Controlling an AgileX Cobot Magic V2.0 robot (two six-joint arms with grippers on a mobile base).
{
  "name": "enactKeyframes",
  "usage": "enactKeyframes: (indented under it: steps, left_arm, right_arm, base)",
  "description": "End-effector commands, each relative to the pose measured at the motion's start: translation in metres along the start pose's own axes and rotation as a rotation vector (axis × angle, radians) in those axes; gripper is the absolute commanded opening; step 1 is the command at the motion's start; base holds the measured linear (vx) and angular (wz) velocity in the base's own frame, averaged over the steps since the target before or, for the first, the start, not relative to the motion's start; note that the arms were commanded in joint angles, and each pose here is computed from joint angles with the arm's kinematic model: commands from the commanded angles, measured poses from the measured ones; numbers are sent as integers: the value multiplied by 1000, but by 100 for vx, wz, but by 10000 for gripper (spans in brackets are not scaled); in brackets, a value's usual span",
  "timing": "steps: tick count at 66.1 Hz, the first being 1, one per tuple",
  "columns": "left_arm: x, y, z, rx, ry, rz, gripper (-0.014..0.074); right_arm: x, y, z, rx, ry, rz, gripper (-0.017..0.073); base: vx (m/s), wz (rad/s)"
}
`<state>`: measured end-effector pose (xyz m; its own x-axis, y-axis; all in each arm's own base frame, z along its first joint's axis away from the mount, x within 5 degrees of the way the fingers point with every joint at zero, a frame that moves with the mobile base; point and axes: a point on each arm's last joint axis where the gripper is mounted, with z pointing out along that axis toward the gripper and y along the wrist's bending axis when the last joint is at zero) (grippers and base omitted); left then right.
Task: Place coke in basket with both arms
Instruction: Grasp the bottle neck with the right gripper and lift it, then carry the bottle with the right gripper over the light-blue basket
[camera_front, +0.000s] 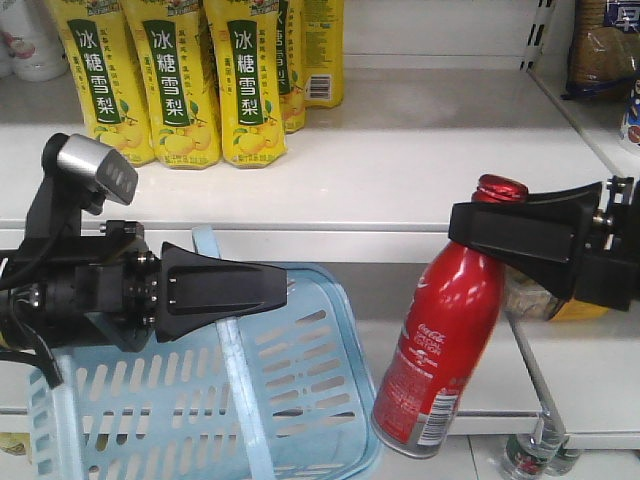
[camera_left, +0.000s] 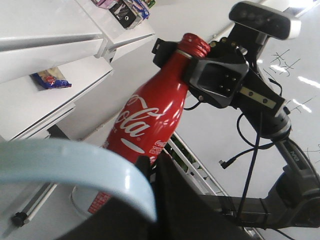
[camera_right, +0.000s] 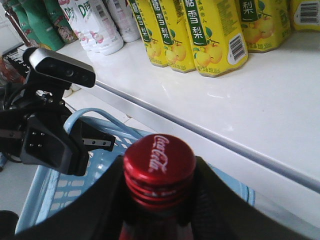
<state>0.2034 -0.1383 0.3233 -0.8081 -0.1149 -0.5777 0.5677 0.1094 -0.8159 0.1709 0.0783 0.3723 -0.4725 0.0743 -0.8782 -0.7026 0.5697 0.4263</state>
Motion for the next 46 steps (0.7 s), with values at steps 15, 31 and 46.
enactKeyframes:
  steps: [15,31,46]
  left_arm:
    - [-4,-36,-4,240,-1,47,-6]
    - [-4,-36,-4,240,-1,47,-6]
    - [-4,-36,-4,240,-1,47,-6]
  right_arm:
    - [0,6,54,-57,5,-62,-5]
    - [9,1,86,72,-1,-84,-5]
    - [26,-10,111,69,88,-56,-5]
  base:
    - [0,0]
    - [0,0]
    - [0,0]
